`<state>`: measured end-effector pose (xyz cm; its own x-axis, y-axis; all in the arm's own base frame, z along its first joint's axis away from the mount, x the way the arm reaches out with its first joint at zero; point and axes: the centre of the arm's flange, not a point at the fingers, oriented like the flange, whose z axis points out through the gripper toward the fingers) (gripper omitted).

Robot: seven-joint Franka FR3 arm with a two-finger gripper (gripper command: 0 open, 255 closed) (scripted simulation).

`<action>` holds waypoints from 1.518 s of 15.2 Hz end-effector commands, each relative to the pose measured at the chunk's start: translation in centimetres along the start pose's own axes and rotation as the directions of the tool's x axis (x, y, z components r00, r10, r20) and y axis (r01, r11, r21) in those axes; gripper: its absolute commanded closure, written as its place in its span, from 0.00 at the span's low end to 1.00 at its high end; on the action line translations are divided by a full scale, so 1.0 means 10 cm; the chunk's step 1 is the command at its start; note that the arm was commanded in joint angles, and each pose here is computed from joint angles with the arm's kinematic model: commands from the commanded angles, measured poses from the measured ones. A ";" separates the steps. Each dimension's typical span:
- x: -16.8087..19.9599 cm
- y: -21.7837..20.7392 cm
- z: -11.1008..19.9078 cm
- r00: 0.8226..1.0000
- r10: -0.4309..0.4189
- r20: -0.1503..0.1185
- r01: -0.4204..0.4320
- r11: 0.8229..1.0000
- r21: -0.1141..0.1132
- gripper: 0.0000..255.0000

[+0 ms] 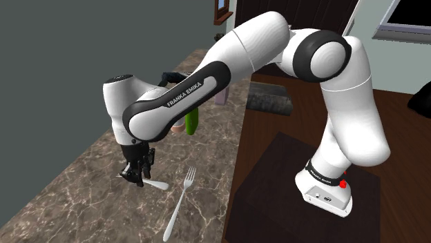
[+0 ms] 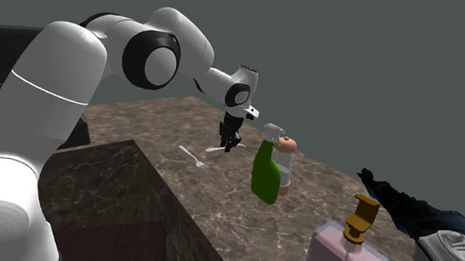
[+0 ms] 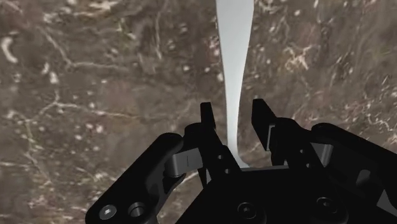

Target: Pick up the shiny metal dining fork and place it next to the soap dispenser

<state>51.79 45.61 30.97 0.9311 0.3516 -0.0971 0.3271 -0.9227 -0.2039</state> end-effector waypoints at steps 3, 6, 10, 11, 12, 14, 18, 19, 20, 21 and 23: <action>0.00 0.01 0.02 1.000 0.001 0.002 -0.001 1.000 -0.001 1.00; -0.01 0.00 -0.04 1.000 0.001 0.002 -0.001 1.000 -0.001 1.00; -0.03 -0.04 -0.24 1.000 0.001 0.002 -0.001 1.000 -0.001 1.00; -0.03 -0.05 -0.29 1.000 0.001 0.002 -0.001 1.000 -0.001 1.00; -0.04 -0.06 -0.34 1.000 0.001 0.002 -0.001 1.000 -0.001 1.00; -0.05 -0.09 -0.45 1.000 0.001 0.002 -0.001 1.000 -0.001 1.00; -0.07 -0.13 -0.65 1.000 0.001 0.002 -0.001 1.000 -0.001 1.00; -0.07 -0.14 -0.70 1.000 0.001 0.002 -0.001 1.000 -0.001 1.00; -0.08 -0.15 -0.76 1.000 0.001 0.002 -0.001 1.000 -0.001 1.00; -0.08 -0.16 -0.81 1.000 0.001 0.002 -0.001 1.000 -0.001 1.00; -0.09 -0.18 -0.91 1.000 0.001 0.002 -0.001 1.000 -0.001 1.00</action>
<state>51.97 45.58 39.81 0.9313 0.3505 -0.0990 0.3259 -0.9233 -0.2031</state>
